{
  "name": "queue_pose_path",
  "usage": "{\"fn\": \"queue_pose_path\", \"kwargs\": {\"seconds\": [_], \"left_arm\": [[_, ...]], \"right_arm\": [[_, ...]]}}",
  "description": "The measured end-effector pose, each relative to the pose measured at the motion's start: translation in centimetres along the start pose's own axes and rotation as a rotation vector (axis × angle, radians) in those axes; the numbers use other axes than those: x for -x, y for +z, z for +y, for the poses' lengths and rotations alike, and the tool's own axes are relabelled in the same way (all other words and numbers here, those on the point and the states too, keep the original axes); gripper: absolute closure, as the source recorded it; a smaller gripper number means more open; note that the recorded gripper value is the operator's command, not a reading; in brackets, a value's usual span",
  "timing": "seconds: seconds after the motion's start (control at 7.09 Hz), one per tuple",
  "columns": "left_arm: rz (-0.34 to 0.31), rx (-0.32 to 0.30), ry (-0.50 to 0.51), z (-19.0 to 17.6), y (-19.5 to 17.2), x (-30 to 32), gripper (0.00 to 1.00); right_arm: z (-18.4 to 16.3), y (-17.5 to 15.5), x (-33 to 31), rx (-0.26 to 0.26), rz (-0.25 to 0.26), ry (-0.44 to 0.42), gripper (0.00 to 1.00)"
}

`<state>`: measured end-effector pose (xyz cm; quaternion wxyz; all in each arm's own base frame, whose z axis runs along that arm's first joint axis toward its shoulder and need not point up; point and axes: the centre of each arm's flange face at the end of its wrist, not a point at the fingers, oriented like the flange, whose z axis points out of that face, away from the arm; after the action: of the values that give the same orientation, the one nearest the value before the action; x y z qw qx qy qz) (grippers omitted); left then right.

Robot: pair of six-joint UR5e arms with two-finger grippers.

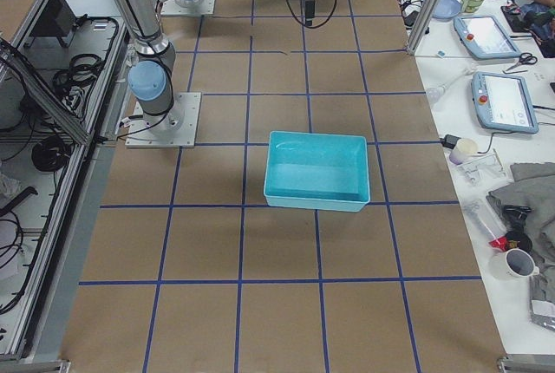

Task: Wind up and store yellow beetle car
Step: 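Drag the car backward toward the robot with the left gripper, then release the car with the left gripper so it rolls toward the bin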

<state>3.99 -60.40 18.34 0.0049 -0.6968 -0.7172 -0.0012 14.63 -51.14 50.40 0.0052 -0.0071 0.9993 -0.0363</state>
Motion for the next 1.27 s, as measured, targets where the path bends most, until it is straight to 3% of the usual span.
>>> {"fn": "queue_pose_path", "kwargs": {"seconds": [0.14, 1.27], "left_arm": [[0.000, 0.001, -0.006, 0.4, 0.0, 0.0, 0.00], [-0.017, 0.003, -0.014, 0.1, -1.3, 0.1, 0.00]], "right_arm": [[0.0, 0.0, 0.0, 0.000, 0.000, 0.000, 0.00], [0.0, 0.0, 0.0, 0.000, 0.000, 0.000, 0.00]]}}
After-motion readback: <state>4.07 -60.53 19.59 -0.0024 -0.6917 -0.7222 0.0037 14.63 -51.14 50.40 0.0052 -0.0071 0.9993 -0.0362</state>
